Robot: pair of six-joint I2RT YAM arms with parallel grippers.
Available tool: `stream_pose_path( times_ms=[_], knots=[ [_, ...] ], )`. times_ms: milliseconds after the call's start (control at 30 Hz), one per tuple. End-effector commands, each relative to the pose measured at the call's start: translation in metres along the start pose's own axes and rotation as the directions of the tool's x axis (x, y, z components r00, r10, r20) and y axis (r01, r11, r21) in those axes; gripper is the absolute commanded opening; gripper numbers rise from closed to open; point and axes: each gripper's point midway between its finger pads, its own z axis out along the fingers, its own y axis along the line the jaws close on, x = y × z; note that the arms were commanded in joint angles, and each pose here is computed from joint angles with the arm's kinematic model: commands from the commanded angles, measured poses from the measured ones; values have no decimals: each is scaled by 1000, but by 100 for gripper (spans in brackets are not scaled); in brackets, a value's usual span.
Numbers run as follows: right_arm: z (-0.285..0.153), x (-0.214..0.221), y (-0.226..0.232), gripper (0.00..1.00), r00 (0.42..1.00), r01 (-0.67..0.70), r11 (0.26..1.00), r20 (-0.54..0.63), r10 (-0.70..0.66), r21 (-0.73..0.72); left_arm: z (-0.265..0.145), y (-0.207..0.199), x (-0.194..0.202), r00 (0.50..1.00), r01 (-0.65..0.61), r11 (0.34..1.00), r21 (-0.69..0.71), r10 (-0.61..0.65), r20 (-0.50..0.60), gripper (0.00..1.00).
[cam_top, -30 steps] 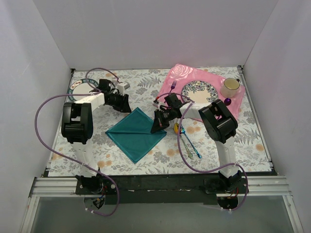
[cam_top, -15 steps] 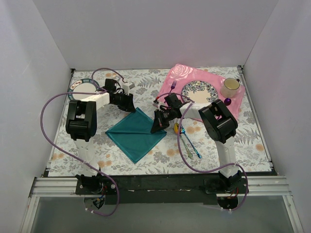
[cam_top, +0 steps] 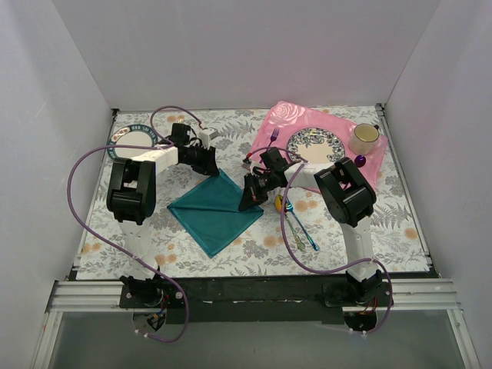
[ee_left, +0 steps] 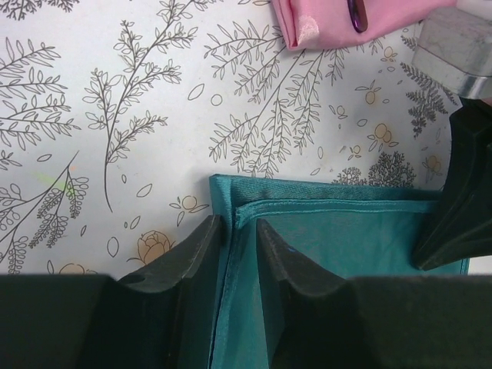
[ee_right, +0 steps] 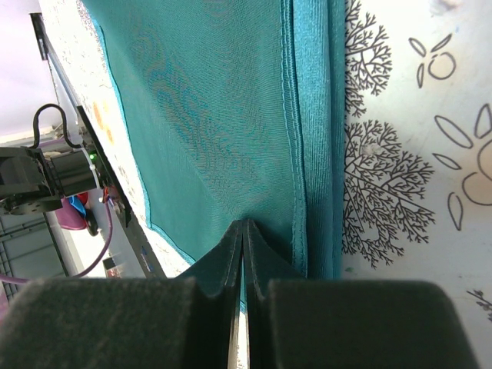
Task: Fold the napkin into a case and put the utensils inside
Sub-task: Fold the square-folded napkin at the center of the board.
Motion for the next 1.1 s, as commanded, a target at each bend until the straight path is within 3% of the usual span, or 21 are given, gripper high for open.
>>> stream_pose_path(
  times_ms=[0, 300, 1067],
  knots=[
    [5, 7, -18, 6, 1000, -11, 998, -11, 12, 60, -6, 3, -22, 998, -34, 999, -39, 36, 47, 27],
    [4, 8, -18, 6, 1000, -12, 998, -9, 13, 60, -17, -3, -39, 993, -62, 997, -56, 67, 101, 28],
    [5, 8, -17, 6, 1000, -11, 998, -13, 12, 57, -4, -14, -23, 996, -69, 998, -1, 69, 50, 14]
  ],
)
